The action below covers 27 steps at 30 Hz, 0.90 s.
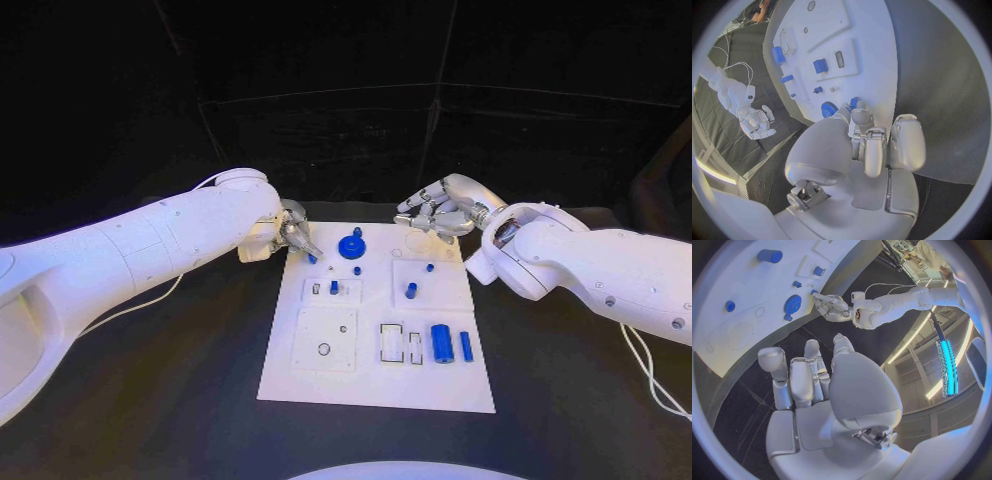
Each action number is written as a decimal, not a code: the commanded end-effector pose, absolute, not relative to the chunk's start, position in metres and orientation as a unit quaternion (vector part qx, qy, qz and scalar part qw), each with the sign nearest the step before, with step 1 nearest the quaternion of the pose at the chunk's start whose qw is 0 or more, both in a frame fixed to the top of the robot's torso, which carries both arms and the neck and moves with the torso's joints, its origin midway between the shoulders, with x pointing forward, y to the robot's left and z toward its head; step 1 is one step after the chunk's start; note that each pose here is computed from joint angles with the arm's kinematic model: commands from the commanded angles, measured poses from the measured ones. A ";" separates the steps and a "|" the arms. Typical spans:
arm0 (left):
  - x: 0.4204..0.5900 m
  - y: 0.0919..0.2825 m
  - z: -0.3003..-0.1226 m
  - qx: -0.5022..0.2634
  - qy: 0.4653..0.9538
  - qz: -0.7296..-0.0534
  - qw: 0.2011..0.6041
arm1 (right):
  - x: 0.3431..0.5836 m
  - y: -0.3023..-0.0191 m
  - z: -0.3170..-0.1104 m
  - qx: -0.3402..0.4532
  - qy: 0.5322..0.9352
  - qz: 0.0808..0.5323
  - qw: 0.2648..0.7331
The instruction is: Assemble the parts on the task board
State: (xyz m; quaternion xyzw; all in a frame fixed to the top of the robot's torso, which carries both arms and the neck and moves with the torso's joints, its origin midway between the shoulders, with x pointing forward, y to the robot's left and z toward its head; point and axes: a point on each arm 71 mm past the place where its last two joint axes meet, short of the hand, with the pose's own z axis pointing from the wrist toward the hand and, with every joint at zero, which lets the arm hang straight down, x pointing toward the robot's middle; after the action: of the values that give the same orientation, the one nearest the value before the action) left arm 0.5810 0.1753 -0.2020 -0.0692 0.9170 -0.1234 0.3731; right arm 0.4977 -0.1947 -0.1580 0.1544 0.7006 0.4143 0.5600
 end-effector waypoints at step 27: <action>0.517 0.184 -0.197 -0.087 0.860 -0.221 0.453 | 0.500 -0.199 -0.158 0.155 0.699 0.415 0.561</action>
State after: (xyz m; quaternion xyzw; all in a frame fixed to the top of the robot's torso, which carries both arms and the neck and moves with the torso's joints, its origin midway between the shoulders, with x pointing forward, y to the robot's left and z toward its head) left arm 0.5167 0.1845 -0.1999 -0.0782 0.8730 -0.2151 0.4308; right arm 0.5000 -0.2001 -0.1588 0.1579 0.7001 0.4101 0.5628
